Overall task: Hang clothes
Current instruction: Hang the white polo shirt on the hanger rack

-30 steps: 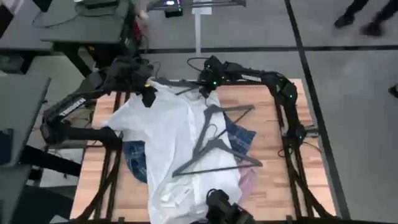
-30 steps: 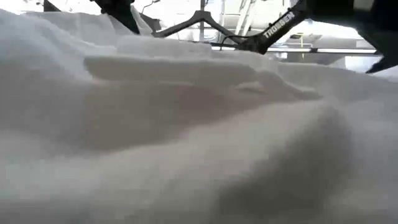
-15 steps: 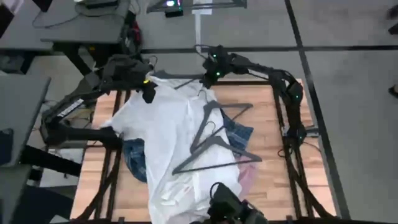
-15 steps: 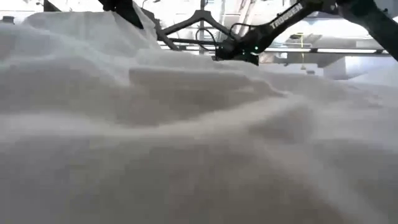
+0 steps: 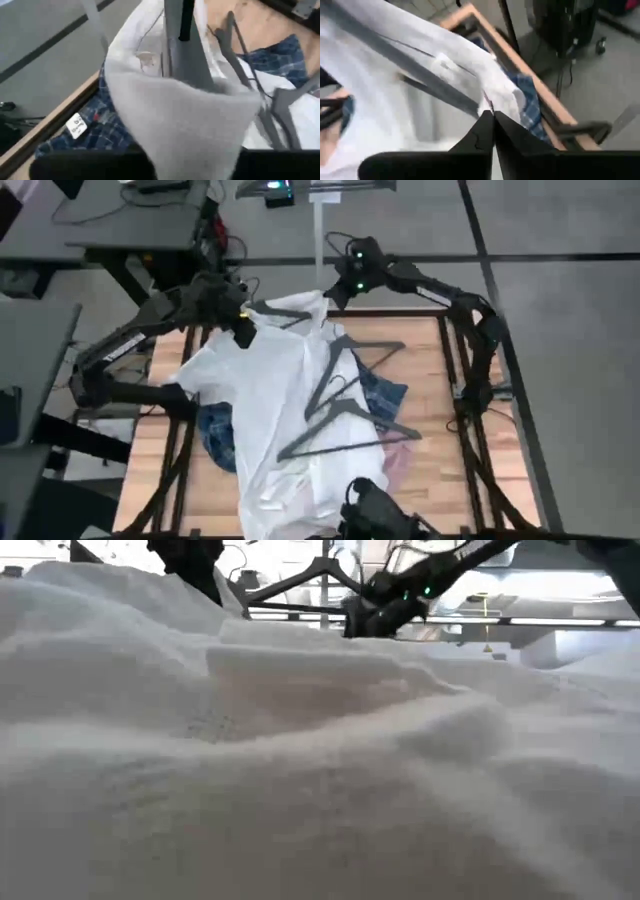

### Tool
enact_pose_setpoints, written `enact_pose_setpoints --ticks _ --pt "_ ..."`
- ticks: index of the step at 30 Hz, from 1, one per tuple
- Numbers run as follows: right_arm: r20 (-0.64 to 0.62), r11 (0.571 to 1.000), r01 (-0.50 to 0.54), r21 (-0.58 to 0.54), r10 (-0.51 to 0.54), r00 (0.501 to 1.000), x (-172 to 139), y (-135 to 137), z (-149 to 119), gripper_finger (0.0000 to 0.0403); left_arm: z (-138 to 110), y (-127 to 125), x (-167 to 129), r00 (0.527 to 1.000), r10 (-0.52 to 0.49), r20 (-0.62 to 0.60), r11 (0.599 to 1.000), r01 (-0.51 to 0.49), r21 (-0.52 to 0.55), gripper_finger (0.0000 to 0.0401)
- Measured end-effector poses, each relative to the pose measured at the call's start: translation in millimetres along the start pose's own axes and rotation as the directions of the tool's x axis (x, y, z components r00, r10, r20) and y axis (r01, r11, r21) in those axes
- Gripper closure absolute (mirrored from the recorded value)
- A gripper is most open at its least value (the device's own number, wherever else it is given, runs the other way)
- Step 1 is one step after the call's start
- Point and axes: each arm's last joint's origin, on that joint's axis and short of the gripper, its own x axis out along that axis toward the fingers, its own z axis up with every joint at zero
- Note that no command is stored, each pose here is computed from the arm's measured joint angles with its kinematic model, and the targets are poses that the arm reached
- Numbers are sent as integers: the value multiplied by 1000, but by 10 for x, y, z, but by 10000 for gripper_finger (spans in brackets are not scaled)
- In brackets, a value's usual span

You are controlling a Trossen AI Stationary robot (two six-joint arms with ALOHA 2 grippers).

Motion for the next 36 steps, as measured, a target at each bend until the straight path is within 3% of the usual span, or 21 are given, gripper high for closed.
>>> enact_pose_setpoints --ticks 7,16,20,25,30,36 --pt "144 996 -73 -52 80 986 -406 588 249 403 63 5 173 1000 -9 1 1000 9 21 382" --pt "320 988 -111 -110 141 937 -804 1156 420 403 119 -58 291 980 -200 10 978 199 65 382" --pt "353 974 -162 -159 209 912 -883 1419 429 403 91 -50 351 981 -191 -34 979 193 70 382" --pt "317 940 -251 -231 317 894 -964 1831 337 403 206 68 301 987 -123 100 992 119 39 382" --pt "146 924 -317 -214 352 925 -918 2101 105 403 283 118 87 958 -165 235 986 161 34 382" --pt "-34 974 -191 -120 188 982 -594 2170 -170 398 275 75 -227 909 -255 331 966 225 126 382"
